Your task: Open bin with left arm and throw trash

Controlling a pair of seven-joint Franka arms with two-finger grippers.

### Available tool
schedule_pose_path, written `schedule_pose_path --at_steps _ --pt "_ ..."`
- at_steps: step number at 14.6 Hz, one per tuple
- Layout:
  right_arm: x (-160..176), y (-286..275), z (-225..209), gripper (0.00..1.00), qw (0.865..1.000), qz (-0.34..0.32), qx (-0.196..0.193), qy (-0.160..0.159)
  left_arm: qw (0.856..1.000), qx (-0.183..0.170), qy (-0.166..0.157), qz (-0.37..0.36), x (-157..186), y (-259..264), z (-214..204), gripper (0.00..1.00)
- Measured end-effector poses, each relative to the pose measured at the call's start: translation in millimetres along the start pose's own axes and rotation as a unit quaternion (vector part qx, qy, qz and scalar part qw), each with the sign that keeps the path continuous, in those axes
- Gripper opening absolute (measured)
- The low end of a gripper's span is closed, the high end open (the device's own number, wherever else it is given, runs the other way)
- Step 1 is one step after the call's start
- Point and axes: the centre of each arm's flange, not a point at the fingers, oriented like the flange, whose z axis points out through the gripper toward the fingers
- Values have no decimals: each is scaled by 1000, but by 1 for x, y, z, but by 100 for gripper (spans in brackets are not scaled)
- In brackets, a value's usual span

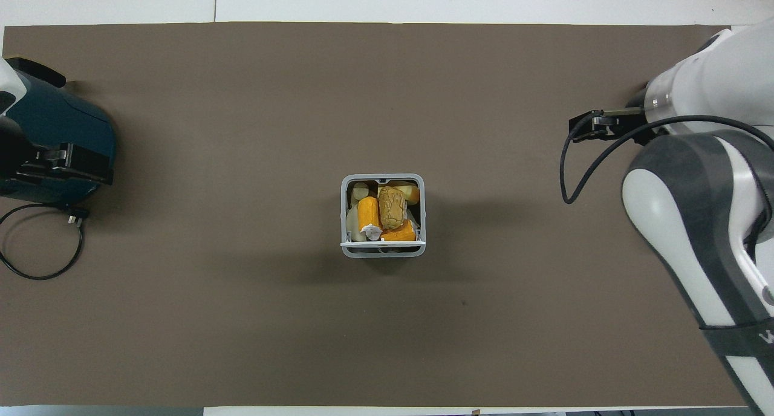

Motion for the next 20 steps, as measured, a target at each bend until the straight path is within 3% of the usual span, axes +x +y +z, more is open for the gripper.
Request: schedule_pose_path --at_steps 7,15,20 --pt "-42 69 -59 100 999 0 -6 -41 1000 0 0 0 0 0 0 100" --pt "-49 45 -67 100 998 -22 -6 -53 1000 0 1 0 0 0 0 100" --pt "-53 45 -66 100 998 1 -6 -67 1000 0 1 0 0 0 0 100"
